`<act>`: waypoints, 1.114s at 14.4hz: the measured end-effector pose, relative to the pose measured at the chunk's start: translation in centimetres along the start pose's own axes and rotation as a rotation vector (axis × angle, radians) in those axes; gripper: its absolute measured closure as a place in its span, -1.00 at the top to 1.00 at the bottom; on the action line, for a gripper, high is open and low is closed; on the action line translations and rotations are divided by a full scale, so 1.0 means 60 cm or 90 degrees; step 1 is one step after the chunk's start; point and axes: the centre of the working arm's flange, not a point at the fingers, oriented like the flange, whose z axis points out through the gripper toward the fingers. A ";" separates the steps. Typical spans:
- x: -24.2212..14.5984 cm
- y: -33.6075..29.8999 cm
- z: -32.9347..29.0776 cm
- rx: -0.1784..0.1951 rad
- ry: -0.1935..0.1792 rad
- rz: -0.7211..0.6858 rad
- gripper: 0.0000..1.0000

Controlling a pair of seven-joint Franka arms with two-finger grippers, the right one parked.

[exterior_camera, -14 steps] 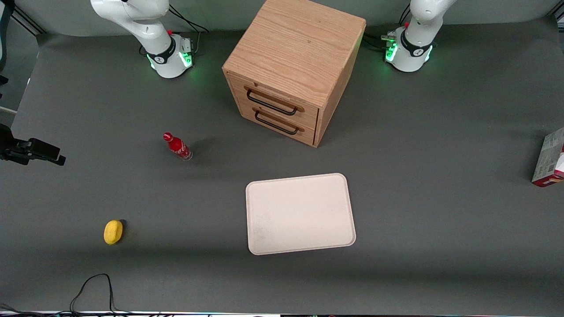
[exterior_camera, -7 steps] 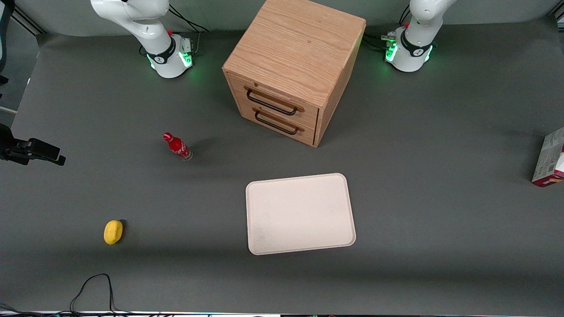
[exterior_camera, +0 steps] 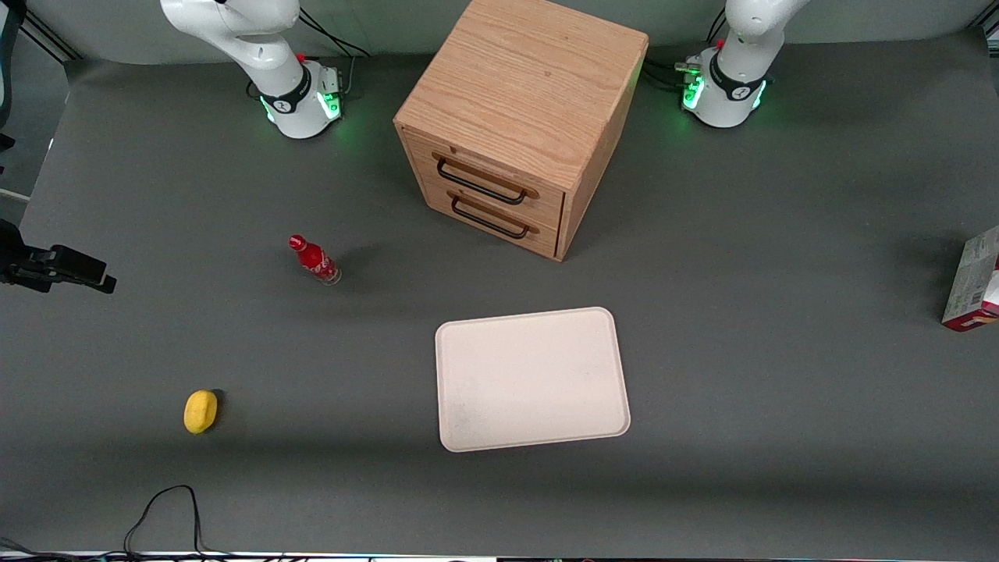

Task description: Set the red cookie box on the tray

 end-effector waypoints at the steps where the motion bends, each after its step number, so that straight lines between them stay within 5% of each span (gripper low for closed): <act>1: 0.004 0.004 0.037 -0.003 0.001 0.004 1.00; 11: 0.024 -0.001 0.150 0.000 0.013 0.021 0.95; 16: 0.025 -0.002 0.148 0.003 0.014 0.035 -0.15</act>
